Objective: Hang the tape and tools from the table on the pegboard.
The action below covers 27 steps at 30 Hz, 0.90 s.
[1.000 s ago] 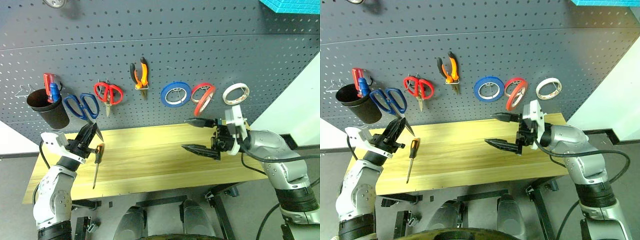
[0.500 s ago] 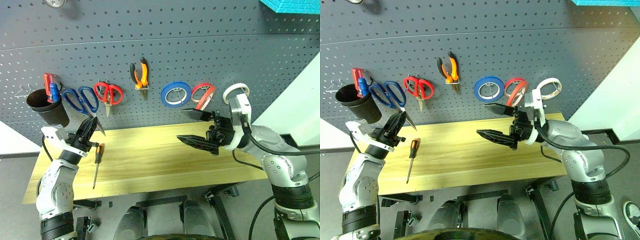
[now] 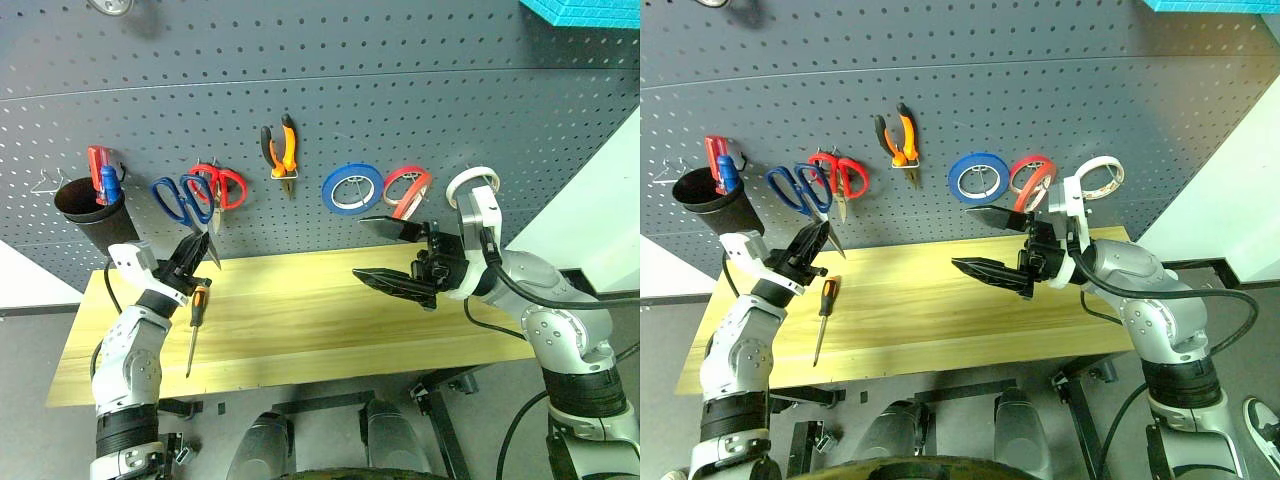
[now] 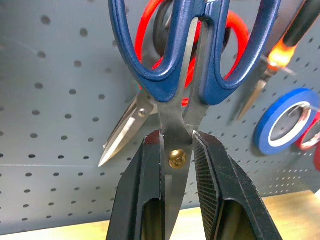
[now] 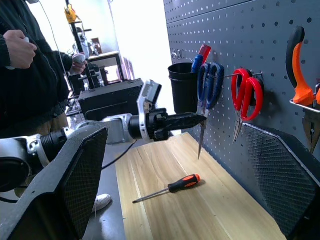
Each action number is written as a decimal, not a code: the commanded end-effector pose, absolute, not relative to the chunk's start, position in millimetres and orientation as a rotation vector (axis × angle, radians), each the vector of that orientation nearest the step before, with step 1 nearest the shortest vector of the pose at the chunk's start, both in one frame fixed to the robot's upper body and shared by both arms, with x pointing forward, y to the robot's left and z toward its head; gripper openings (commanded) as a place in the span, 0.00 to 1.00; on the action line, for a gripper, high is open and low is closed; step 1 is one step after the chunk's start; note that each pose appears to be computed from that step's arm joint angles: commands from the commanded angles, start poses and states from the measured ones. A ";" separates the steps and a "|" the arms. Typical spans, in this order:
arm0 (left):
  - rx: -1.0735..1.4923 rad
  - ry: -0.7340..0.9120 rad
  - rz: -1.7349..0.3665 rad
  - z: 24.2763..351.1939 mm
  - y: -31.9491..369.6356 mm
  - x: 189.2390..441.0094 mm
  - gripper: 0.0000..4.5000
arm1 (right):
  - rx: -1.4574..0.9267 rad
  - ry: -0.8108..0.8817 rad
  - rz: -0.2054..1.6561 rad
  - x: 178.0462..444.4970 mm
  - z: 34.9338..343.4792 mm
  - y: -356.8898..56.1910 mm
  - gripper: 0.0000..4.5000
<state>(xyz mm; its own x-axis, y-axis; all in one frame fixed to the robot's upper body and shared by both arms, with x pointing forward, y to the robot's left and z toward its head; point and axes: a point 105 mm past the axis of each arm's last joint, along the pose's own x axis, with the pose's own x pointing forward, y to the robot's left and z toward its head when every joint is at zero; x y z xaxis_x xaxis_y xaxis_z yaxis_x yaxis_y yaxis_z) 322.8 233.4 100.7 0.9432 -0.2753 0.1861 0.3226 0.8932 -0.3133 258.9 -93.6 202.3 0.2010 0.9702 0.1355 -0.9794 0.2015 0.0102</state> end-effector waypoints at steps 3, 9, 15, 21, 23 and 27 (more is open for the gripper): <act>-0.303 -0.192 -0.329 115.5 232.5 330.5 0.11 | 0.091 -0.179 1.394 251.6 217.6 -91.3 1.00; -0.307 -0.184 -0.328 112.3 232.4 333.8 0.11 | 0.070 -0.191 1.395 250.8 218.5 -92.4 1.00; -0.336 -0.164 -0.359 108.9 229.2 334.0 0.40 | 0.039 -0.181 1.393 251.8 212.4 -91.2 1.00; -0.303 -0.149 -0.327 107.6 237.3 329.6 0.76 | 0.004 -0.170 1.379 254.4 206.9 -91.4 1.00; -0.266 -0.105 -0.308 101.8 241.3 323.1 0.76 | -0.021 -0.162 1.368 255.4 203.4 -92.2 1.00; -0.228 0.084 -0.180 73.2 263.1 307.2 0.76 | -0.143 -0.104 1.306 265.5 187.5 -95.1 1.00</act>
<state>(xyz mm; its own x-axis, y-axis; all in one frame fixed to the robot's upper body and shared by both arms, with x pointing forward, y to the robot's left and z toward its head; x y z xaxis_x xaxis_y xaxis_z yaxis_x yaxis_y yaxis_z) 309.5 252.6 72.8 0.9715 -0.2368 -0.0063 0.2262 0.9354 -0.2718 262.7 -93.8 188.5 0.2371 0.9707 0.0392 -0.9650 0.2400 -0.1061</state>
